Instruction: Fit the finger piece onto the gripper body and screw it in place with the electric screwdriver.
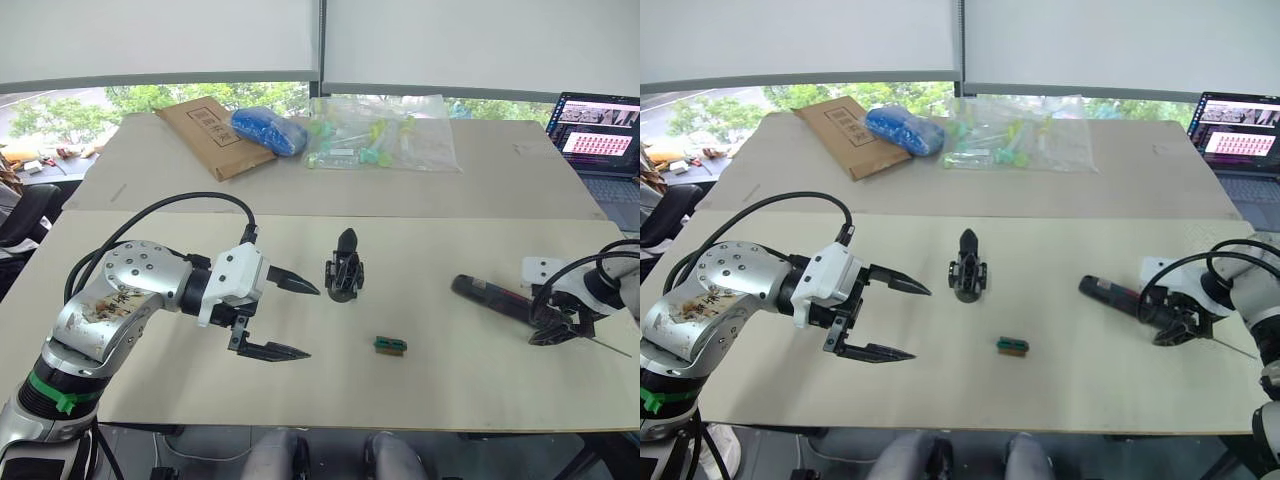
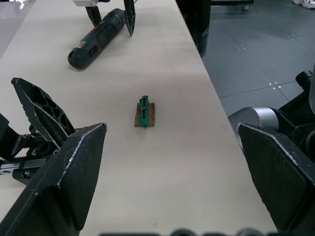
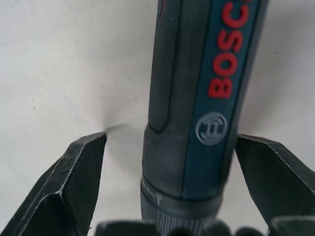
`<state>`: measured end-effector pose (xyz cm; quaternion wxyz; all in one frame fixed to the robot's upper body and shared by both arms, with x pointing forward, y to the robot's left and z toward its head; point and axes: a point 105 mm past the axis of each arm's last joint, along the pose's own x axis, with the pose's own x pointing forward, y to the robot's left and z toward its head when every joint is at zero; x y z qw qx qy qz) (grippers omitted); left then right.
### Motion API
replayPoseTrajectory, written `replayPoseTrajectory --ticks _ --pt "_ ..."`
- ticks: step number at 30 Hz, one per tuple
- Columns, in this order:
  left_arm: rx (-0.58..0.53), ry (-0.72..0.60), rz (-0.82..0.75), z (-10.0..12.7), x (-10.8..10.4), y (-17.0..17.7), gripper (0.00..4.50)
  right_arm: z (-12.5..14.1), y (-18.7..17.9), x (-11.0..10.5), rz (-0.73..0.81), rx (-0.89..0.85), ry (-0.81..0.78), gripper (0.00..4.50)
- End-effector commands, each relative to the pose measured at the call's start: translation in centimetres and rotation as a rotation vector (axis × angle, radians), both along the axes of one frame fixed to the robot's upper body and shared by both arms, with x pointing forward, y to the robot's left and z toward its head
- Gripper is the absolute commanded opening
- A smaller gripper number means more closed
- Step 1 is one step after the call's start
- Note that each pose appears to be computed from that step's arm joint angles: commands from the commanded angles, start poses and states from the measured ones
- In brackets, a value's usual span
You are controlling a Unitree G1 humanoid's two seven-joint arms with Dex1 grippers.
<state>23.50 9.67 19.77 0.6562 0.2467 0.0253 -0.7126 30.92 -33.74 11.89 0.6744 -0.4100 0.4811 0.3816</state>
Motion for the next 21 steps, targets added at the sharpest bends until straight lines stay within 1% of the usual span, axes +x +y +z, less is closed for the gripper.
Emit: replayPoseTrajectory --ticks 1,3,5,8,9,11,13,15,17,20,21 --pt "0.006 -0.057 -0.019 0.4 -0.2 -0.3 4.50 -0.7 0.0 0.1 0.066 -0.065 0.002 3.32" --pt "0.010 -0.050 -0.018 0.2 -0.3 -0.2 4.50 -0.9 0.4 0.1 0.080 -0.057 0.007 2.60" --pt "0.017 -0.040 -0.015 0.1 -0.4 -0.1 4.50 -0.7 0.8 0.5 0.088 -0.040 -0.023 1.98" --pt "0.030 -0.031 -0.004 -0.3 -0.2 0.2 4.50 -0.1 1.2 1.1 0.159 -0.030 -0.093 1.95" --pt "0.031 -0.021 0.000 -0.5 -0.1 0.3 4.50 0.6 1.4 1.3 0.182 -0.002 -0.138 1.95" --pt "0.020 0.005 0.005 -0.7 -0.1 0.4 4.50 2.2 3.0 1.6 0.226 0.128 -0.236 1.95" --pt "-0.024 0.029 0.011 -0.6 0.2 0.4 4.50 3.7 4.7 1.1 0.216 0.281 -0.304 1.95" --pt "-0.050 0.059 0.001 -1.3 0.1 0.6 4.50 5.1 6.5 -0.3 0.173 0.461 -0.373 1.95" --pt "-0.047 0.072 -0.004 -2.3 0.1 0.9 4.50 6.5 9.1 -1.9 0.143 0.651 -0.484 1.95" --pt "-0.049 0.083 0.021 -3.5 0.5 1.3 4.50 7.8 12.7 -4.8 0.080 0.903 -0.600 1.95" --pt "-0.053 0.084 0.034 -3.8 0.7 1.4 4.50 8.0 13.6 -5.7 0.062 0.962 -0.636 1.95"
